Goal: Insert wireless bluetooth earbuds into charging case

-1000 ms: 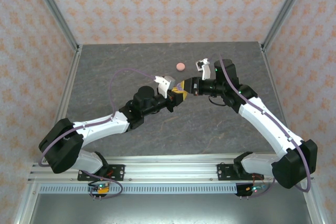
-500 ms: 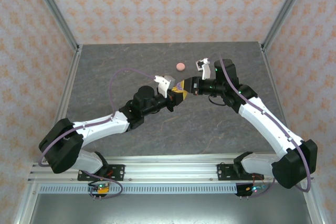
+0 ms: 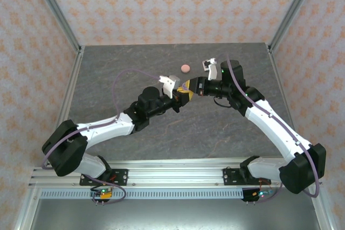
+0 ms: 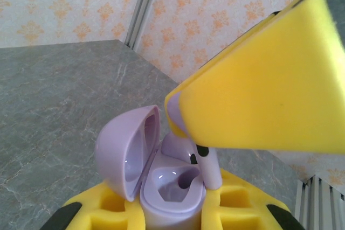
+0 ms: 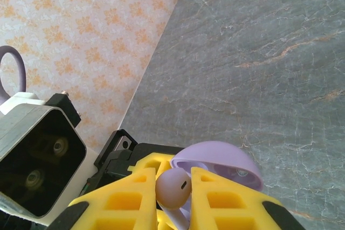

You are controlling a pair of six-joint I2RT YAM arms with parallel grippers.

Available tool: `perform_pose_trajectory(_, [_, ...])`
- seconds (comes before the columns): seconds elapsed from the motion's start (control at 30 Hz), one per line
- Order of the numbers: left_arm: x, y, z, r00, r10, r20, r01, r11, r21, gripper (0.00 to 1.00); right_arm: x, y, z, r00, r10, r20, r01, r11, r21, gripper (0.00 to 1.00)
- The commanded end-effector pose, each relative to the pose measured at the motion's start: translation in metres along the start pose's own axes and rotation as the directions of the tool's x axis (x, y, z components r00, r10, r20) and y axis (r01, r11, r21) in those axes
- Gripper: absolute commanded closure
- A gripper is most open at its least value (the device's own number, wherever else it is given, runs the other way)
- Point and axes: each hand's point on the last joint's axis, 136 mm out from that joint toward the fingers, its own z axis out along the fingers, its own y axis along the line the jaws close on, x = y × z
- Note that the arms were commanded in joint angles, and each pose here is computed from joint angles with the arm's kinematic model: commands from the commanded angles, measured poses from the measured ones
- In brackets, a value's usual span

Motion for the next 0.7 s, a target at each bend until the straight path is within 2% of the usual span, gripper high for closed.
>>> perform_pose_trajectory(0.0, [-0.031,-0.010,0.003,0.995,0.003,0.095,-0.005,1.000,0.021,0.99,-0.009,0.011,-0.005,0.999,-0.017,0.043,0.017,1.000,-0.017,0.82])
perform_pose_trajectory(0.3, [-0.039,-0.011,-0.003,0.992,-0.003,0.124,0.001,1.000,0.017,0.99,-0.002,0.004,-0.004,1.000,-0.018,0.021,0.018,1.000,0.009,0.82])
perform_pose_trajectory(0.67, [-0.040,-0.014,-0.010,0.992,0.026,0.122,-0.028,0.999,0.016,0.99,0.003,0.007,-0.015,0.999,-0.048,0.014,0.048,0.999,0.024,0.76])
